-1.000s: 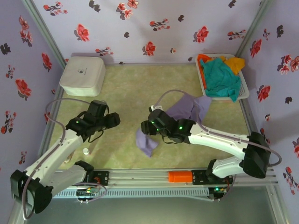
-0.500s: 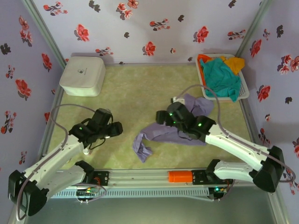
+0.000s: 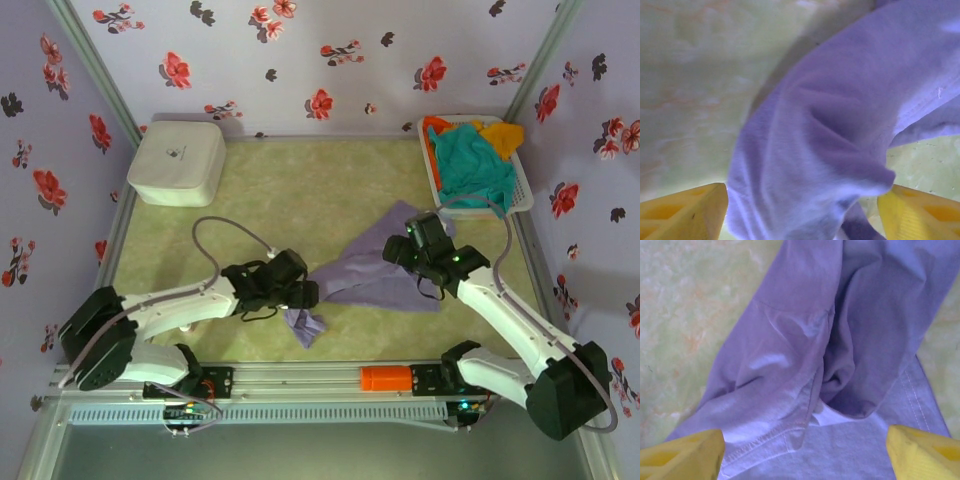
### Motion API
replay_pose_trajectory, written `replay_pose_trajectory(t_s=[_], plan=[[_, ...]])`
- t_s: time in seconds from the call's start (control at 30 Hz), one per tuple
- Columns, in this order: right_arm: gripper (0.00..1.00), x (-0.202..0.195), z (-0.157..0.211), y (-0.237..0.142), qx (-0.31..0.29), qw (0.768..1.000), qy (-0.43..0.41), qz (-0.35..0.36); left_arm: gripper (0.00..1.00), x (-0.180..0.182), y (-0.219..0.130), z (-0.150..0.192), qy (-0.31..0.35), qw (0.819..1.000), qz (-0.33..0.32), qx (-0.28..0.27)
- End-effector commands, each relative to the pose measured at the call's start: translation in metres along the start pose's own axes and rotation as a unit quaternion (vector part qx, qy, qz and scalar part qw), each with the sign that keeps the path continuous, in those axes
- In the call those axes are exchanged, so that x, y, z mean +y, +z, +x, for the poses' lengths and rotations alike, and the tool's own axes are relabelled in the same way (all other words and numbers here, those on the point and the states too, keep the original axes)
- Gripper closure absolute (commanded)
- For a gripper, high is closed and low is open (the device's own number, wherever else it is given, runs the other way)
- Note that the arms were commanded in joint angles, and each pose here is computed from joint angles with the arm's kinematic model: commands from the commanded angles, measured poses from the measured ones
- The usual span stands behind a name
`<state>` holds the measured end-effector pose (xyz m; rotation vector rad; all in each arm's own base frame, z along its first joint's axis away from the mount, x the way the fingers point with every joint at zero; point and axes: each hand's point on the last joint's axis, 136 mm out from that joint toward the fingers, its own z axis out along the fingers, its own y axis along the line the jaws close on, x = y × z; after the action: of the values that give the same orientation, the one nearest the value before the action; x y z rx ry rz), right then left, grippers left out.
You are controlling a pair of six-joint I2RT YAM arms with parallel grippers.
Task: Fold and stack the t-shirts
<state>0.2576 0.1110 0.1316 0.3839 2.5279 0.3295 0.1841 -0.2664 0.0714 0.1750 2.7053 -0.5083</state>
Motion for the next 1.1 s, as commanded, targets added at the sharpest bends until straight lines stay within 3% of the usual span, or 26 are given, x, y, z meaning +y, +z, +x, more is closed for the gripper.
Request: replay_pose_trajectory(t_s=[0.0,0.17,0.23,0.3,0.43,0.5,0.63,0.83,0.9,0.97,1.07], plan=[[0.16,0.0,0.007,-0.002,0.011,1.0,0.008,-0.014,0.22,-0.015,0.009,-0.011,-0.002,1.0,0.003,-0.027],[0.16,-0.005,0.006,-0.008,0.013,1.0,0.007,-0.008,0.35,-0.018,0.021,-0.013,0.016,0.999,-0.015,-0.031],[0.16,-0.009,0.004,-0.011,0.006,1.0,0.008,-0.004,0.5,-0.012,0.02,-0.018,0.041,0.998,-0.047,-0.032],[0.16,-0.014,0.003,-0.014,0.001,1.0,0.012,0.001,0.73,0.002,0.014,-0.024,0.082,0.991,-0.103,-0.029],[0.15,-0.024,0.007,-0.019,-0.005,1.0,0.022,0.003,0.89,0.022,-0.003,-0.041,0.16,0.969,-0.187,-0.026],[0.15,-0.028,0.008,-0.022,-0.008,1.0,0.024,0.004,0.93,0.037,-0.014,-0.052,0.183,0.957,-0.224,-0.026],[0.15,-0.034,0.01,-0.023,-0.009,1.0,0.025,0.009,0.94,0.063,-0.027,-0.08,0.184,0.952,-0.242,-0.039],[0.15,-0.033,0.009,-0.023,-0.005,0.999,0.032,0.007,0.9,0.086,-0.046,-0.149,0.186,0.945,-0.251,-0.093],[0.15,-0.031,0.007,-0.024,-0.004,0.999,0.033,0.005,0.8,0.091,-0.046,-0.17,0.186,0.942,-0.256,-0.107],[0.15,-0.031,0.006,-0.026,-0.002,1.0,0.03,0.008,0.52,0.095,-0.048,-0.186,0.173,0.944,-0.261,-0.106],[0.15,-0.034,0.005,-0.029,-0.005,1.0,0.026,0.013,0.43,0.088,-0.051,-0.195,0.156,0.951,-0.25,-0.088]])
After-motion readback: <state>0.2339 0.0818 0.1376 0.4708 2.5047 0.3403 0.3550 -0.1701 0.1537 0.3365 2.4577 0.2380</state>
